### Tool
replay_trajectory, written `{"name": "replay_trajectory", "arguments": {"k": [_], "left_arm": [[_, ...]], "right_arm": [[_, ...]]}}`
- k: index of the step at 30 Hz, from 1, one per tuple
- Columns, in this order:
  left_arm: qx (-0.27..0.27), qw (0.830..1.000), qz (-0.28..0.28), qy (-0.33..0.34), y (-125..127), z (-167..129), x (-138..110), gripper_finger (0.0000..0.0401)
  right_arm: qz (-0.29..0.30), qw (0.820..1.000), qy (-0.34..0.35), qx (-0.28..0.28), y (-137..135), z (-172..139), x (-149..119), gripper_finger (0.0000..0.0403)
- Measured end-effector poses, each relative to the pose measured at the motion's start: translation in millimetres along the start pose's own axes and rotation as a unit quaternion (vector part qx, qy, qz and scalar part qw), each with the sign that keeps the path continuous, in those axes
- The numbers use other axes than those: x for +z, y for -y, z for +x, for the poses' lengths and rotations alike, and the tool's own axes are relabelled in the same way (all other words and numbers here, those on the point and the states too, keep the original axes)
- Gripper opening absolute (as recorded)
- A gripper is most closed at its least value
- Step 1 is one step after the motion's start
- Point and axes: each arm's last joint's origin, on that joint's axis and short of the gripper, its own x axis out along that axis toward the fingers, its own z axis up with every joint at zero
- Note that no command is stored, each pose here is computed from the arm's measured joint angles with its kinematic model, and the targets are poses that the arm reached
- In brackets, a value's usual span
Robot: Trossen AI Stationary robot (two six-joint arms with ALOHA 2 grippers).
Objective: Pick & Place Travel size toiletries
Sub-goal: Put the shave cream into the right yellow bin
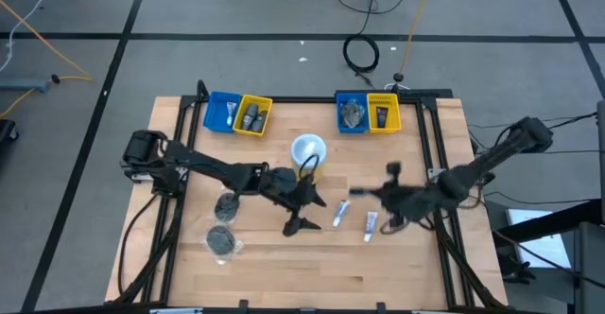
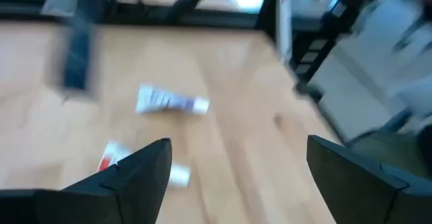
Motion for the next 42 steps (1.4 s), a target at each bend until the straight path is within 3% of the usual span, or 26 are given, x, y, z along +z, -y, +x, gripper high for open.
{"name": "replay_trajectory", "arguments": {"k": [6,10,14,20,25,30,33,37,42], "left_arm": [[0.118,0.988,0.019,-0.098,28.5,-17.7,-11.7,0.0313],[0.191,0.971,0.018,-0.142,37.9,-26.2,-24.1,0.0291],[0.227,0.959,-0.005,-0.171,35.0,-27.1,-49.1,0.0273],[0.284,0.947,-0.048,-0.143,25.9,-29.5,-82.3,0.0253],[0.362,0.926,-0.052,-0.097,22.9,-37.1,-96.2,0.0249],[0.423,0.903,-0.046,-0.061,23.9,-46.5,-104.1,0.0249],[0.44,0.895,-0.046,-0.062,22.2,-49.4,-109.5,0.0246],[0.451,0.89,-0.041,-0.061,18.5,-50.4,-109.2,0.0244],[0.452,0.889,-0.044,-0.063,13.0,-50.8,-108.1,0.0243]], "right_arm": [[0.061,0.987,-0.119,-0.088,74.9,-20.2,9.6,0.0009],[0.106,0.972,-0.184,-0.098,118.2,-14.3,3.9,0.0009],[0.136,0.954,-0.253,-0.089,155.6,6.2,-13.2,0.0009],[0.21,0.911,-0.331,-0.127,205.1,47.8,-49.3,0.0009],[0.256,0.886,-0.34,-0.186,232.3,82.4,-70.8,0.0009],[0.245,0.879,-0.365,-0.183,236.2,99.3,-81.8,0.0009],[0.223,0.89,-0.361,-0.168,236.4,97.3,-80.2,0.0009],[0.207,0.912,-0.341,-0.1,239.5,85.1,-67.6,0.0009],[0.195,0.921,-0.337,-0.02,256.6,77.7,-58.1,0.0009]]}}
